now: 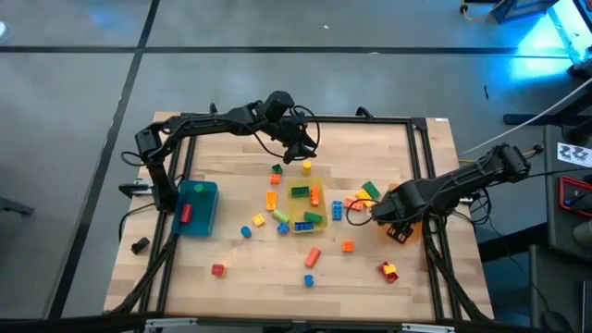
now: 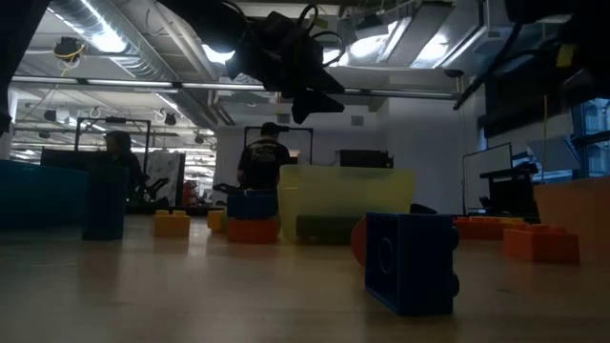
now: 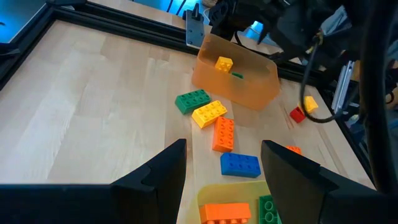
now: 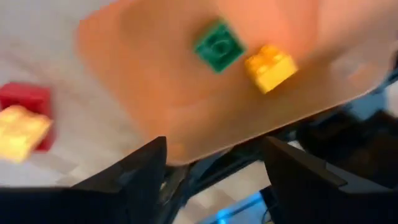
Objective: Sort blocks by size
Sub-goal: Put the yellow 4 stud game piece into the orange bin
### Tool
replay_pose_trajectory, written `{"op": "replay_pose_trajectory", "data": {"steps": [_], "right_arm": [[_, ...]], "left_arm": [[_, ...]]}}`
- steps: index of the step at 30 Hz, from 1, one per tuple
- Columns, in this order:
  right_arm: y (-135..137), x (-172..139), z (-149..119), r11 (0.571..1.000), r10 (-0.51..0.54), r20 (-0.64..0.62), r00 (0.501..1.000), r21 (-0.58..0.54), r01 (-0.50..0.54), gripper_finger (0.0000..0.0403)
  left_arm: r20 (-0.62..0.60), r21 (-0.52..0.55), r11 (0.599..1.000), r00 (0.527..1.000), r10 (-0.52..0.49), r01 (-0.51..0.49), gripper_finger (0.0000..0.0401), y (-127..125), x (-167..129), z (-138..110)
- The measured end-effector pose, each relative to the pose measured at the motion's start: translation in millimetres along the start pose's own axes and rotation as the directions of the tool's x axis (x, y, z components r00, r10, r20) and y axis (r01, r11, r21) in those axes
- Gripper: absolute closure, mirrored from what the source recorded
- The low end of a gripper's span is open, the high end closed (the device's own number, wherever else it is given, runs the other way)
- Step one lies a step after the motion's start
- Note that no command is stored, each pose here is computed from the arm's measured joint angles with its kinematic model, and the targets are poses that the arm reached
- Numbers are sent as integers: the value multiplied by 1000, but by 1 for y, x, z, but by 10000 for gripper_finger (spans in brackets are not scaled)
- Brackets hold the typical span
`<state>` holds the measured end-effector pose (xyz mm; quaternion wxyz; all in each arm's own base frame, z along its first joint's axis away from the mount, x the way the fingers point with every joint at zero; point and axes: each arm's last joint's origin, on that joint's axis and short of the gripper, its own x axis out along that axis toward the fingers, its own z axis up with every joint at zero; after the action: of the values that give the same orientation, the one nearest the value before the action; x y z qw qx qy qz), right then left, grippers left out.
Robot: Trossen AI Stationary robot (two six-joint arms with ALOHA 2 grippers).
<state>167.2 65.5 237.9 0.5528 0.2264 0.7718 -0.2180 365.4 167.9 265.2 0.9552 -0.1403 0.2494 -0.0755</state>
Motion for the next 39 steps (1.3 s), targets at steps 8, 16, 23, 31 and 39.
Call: {"op": "replay_pose_trajectory", "data": {"steps": [8, 16, 23, 31, 39], "right_arm": [[28, -16, -11, 974, 177, 108, 978, -161, -159, 142], [64, -13, -27, 900, 342, 229, 911, -360, -247, 143], [84, 7, -48, 863, 282, 199, 939, -479, -158, 143], [103, 32, -55, 856, 194, 207, 959, -513, -63, 143], [118, 47, -56, 844, 183, 200, 963, -535, -50, 143]], "left_arm": [[1, 1, 1000, 1000, 0, 0, 210, 0, 0, 0], [0, 0, 1000, 1000, 0, 0, 210, 0, 0, 0], [0, 0, 1000, 1000, 0, 0, 210, 0, 0, 0], [0, 0, 1000, 1000, 0, 0, 210, 0, 0, 0], [0, 0, 1000, 1000, 0, 0, 210, 0, 0, 0]]}}
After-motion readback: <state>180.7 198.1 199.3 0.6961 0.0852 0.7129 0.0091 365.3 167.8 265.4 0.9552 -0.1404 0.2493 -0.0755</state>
